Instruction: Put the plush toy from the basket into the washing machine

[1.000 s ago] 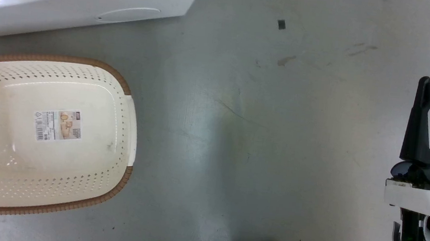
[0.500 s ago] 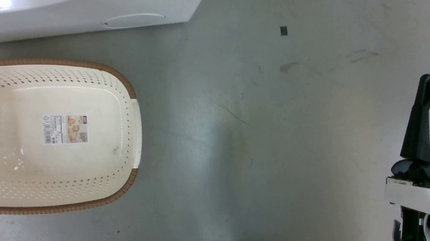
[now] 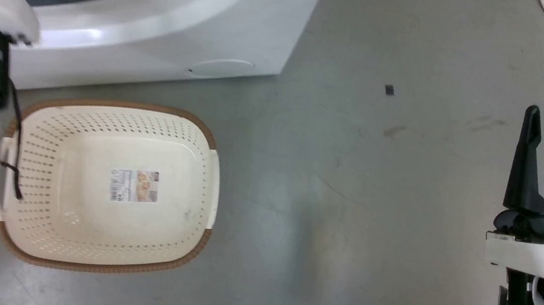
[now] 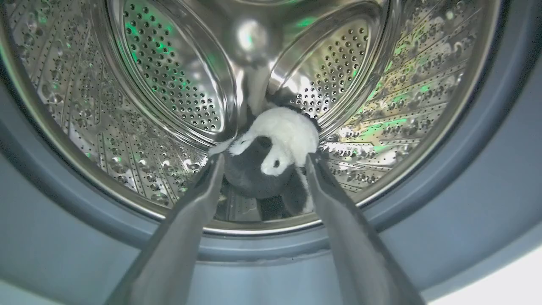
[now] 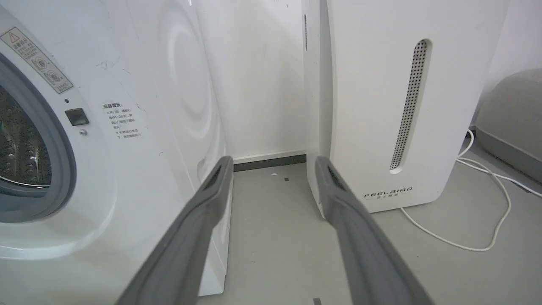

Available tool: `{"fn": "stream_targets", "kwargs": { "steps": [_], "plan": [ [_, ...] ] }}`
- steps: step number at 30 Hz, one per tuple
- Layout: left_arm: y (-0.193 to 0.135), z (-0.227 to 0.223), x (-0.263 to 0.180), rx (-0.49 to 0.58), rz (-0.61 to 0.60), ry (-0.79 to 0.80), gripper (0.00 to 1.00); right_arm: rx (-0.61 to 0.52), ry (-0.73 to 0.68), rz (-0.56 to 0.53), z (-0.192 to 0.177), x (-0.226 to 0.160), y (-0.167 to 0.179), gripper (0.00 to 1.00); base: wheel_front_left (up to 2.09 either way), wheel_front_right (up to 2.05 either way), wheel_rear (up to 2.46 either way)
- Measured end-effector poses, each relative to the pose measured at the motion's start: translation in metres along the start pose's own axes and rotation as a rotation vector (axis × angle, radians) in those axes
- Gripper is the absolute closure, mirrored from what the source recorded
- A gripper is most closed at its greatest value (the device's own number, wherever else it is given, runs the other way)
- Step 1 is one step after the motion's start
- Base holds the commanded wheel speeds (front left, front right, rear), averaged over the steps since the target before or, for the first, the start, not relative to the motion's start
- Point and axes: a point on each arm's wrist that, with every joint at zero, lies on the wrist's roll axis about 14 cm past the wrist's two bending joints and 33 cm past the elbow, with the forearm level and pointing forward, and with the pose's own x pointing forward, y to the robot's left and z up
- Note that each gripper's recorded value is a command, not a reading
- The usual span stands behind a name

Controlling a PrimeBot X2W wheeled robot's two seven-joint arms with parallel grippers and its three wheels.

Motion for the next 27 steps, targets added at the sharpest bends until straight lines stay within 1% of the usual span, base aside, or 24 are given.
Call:
{"fn": "stream_targets", "kwargs": {
  "steps": [5, 14, 17, 21, 27],
  "plan": [
    [0.007, 0.014, -0.033, 0.001, 0.026, -0.021, 0.00, 0.004, -0.019, 0.029, 0.008, -0.002, 0.011, 0.00, 0.00, 0.00, 0.00],
    [0.006, 0.031, -0.102, -0.006, 0.041, -0.030, 0.00, 0.014, -0.044, 0.095, 0.022, -0.011, 0.035, 0.00, 0.00, 0.00, 0.00],
    [0.005, 0.040, -0.126, 0.006, 0.053, -0.043, 0.00, 0.010, -0.049, 0.112, 0.026, -0.016, 0.041, 0.00, 0.00, 0.00, 0.00],
    [0.005, 0.047, -0.159, -0.017, 0.076, -0.042, 0.00, -0.002, -0.058, 0.133, 0.033, -0.024, 0.047, 0.00, 0.00, 0.00, 0.00],
    [0.010, 0.058, -0.201, -0.025, 0.107, -0.048, 0.00, 0.001, -0.071, 0.169, 0.042, -0.038, 0.059, 0.00, 0.00, 0.00, 0.00]
  ]
}}
